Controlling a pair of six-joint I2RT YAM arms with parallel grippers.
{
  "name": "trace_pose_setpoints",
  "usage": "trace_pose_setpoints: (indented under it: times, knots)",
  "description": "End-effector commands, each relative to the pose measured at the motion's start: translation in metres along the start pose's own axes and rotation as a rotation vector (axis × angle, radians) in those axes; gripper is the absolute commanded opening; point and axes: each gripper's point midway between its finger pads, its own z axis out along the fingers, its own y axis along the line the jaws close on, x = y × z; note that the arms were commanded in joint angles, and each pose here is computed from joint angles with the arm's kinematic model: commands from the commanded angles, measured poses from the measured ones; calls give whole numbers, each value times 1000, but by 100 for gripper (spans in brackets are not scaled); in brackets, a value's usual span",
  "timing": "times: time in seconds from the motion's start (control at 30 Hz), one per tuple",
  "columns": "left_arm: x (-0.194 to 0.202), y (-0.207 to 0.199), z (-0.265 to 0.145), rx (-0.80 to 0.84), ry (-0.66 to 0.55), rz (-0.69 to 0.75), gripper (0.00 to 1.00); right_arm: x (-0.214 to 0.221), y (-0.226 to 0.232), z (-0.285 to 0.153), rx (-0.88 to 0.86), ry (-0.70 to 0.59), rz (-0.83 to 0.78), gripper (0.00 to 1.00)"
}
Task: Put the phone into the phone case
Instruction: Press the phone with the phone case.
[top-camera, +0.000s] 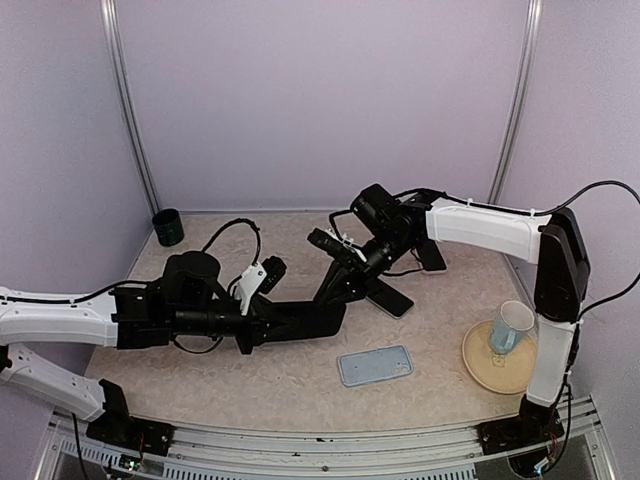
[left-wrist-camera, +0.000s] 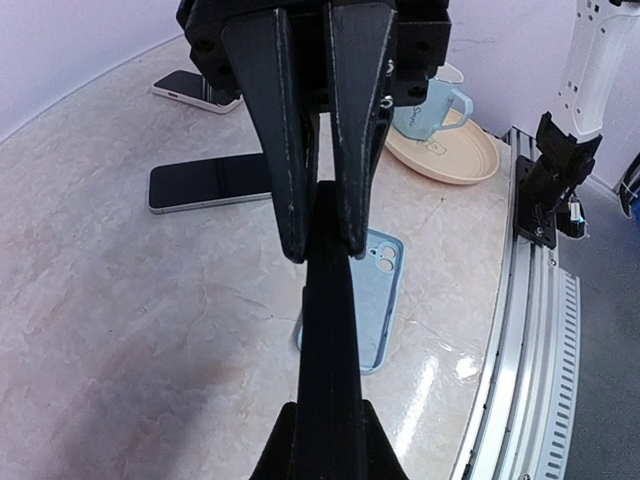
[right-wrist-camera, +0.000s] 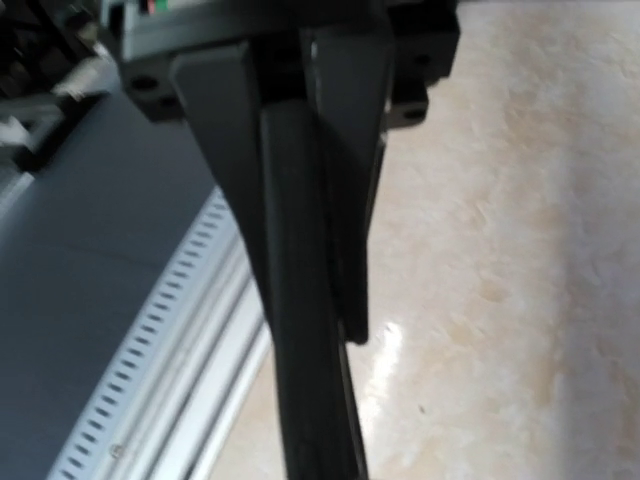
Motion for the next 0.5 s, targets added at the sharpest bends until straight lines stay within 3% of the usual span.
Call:
trace_pose_setpoints:
  times: [0.0,0.37,0.47]
  knots:
    - [-27,2,-4,-50,-87,50,0,-23,13,-21,-125,-134,77,2]
    - [-20,2,0,-64,-72,53,0,-43,9,-44,-107,-214,116,22]
    - [-21,3,0,-71,-76,46,0,-43,10,-45,-87,-206,104,32]
